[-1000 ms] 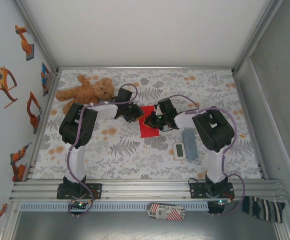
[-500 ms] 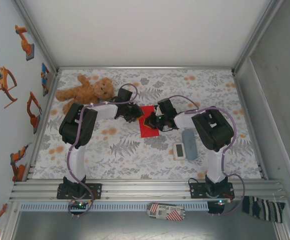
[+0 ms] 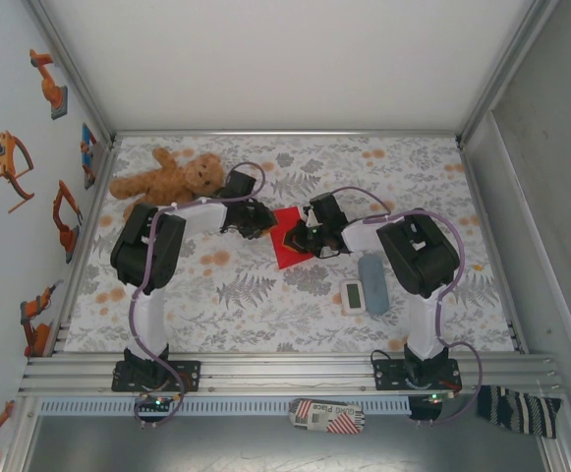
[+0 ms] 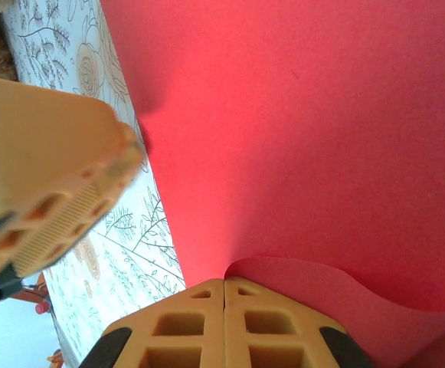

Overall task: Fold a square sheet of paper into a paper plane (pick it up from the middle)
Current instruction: Fold the triangle a second time at the center of the table.

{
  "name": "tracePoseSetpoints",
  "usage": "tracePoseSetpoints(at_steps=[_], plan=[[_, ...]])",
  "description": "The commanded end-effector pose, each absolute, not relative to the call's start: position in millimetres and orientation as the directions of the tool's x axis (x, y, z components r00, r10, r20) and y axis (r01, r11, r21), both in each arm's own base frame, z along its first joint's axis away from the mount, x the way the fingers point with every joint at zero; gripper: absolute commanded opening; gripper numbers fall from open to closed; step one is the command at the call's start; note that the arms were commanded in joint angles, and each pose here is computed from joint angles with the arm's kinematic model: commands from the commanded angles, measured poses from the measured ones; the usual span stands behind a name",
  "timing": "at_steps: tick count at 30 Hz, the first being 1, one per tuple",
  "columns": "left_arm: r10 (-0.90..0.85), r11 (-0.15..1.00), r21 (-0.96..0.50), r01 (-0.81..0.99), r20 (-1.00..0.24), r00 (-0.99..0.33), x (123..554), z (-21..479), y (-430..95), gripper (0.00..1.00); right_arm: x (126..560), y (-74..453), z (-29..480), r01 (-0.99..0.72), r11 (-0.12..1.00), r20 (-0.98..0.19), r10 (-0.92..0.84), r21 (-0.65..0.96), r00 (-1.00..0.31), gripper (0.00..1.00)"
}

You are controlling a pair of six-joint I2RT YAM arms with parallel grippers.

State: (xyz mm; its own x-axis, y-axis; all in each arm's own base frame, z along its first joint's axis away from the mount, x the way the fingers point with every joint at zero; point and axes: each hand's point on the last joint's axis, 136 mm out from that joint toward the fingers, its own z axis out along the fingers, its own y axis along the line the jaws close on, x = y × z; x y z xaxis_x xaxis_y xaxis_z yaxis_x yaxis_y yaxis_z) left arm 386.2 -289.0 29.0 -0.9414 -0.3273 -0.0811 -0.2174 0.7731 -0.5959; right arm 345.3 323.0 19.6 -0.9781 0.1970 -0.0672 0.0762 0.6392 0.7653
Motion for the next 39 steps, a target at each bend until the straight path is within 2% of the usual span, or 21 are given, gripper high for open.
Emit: tracePoseSetpoints(at_steps=[1, 7, 13, 26, 39], plan=[[-0.356, 0.785, -0.581, -0.216, -0.137, -0.924, 389.2, 51.8, -270.3, 0.26, 344.4, 320.9, 7.3, 0.102, 0.672, -0.052, 0.205, 0.733, -0.977, 0.0], [-0.369, 0.78, -0.585, -0.222, -0.143, -0.918, 383.1, 53.0, -256.7, 0.28, 345.1, 324.7, 12.7, 0.078, 0.661, -0.061, 0.185, 0.746, -0.981, 0.02], [-0.284, 0.734, -0.664, -0.144, -0.107, -0.953, 379.0, 53.5, -290.2, 0.28, 345.4, 327.6, 15.4, 0.053, 0.654, -0.073, 0.164, 0.754, -0.984, 0.01], [-0.277, 0.793, -0.578, -0.193, -0.06, -0.959, 383.2, 13.0, -292.1, 0.24, 344.1, 333.7, 30.3, -0.013, 0.613, -0.117, 0.13, 0.79, -0.985, 0.0], [-0.276, 0.806, -0.552, -0.211, -0.037, -0.96, 377.3, 0.8, -288.9, 0.21, 343.6, 333.2, 25.3, -0.002, 0.614, -0.107, 0.135, 0.789, -0.985, 0.0]])
